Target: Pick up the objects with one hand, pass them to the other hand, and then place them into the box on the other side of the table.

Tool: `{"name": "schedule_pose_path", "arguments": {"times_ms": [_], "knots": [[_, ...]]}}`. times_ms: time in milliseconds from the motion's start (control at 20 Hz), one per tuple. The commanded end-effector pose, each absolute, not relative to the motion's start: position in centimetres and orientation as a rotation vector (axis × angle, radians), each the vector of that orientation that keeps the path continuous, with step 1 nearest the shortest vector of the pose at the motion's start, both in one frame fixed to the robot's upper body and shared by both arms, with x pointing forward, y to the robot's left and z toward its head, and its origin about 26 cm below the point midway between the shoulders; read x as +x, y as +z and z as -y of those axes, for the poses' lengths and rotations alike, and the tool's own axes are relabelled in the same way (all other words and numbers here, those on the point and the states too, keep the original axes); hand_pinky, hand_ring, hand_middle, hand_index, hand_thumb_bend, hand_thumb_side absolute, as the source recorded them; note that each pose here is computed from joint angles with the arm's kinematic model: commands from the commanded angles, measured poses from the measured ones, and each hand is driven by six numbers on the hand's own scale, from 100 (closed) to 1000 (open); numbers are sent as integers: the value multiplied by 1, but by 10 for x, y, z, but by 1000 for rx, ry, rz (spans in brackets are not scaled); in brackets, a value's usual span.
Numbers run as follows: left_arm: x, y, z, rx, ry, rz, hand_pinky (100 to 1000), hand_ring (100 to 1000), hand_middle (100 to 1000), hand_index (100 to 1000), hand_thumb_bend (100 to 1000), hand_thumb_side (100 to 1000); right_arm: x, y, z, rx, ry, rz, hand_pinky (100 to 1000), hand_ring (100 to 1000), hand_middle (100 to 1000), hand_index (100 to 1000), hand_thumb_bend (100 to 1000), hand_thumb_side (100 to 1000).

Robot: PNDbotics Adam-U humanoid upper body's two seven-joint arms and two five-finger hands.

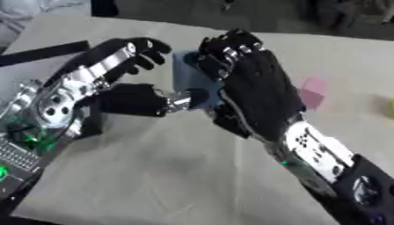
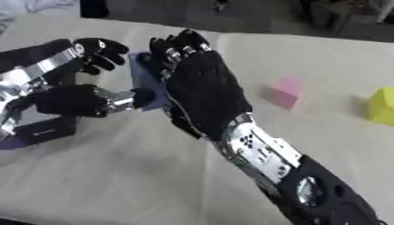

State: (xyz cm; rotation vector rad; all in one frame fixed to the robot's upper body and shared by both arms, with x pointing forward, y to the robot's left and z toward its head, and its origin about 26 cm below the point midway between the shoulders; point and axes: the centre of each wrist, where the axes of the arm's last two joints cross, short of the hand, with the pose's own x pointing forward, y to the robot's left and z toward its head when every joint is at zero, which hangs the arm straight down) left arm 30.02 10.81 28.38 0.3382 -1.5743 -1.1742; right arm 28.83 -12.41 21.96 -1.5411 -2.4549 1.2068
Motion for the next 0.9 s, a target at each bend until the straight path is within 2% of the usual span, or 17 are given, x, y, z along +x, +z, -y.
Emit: {"name": "schedule_pose_path", "arguments": {"times_ms": [50, 600, 750, 850, 900], "knots": [[302, 288, -107, 321, -1186, 1553, 912, 868, 792, 907, 625, 548, 284, 228, 123, -1549, 1182, 2514, 638, 500, 387, 463, 222, 100], [306, 286, -99, 241, -1229, 1526, 913, 862, 768, 883, 571, 563, 284, 227, 123, -1496, 1192, 2567, 640, 497, 385, 460, 217, 100], [306, 287, -97, 234, -1216, 1532, 890, 843, 741, 858, 477, 594, 284, 227, 123, -1483, 1190, 2581, 639, 496, 384, 460, 217, 100], [308, 287, -98, 237, -1189, 1531, 864, 822, 706, 827, 353, 626, 284, 226, 123, -1477, 1193, 2582, 639, 496, 384, 460, 220, 100], [309, 286, -99, 234, -1175, 1530, 832, 799, 673, 777, 253, 625, 284, 226, 124, -1473, 1196, 2582, 640, 496, 384, 460, 221, 100]]}}
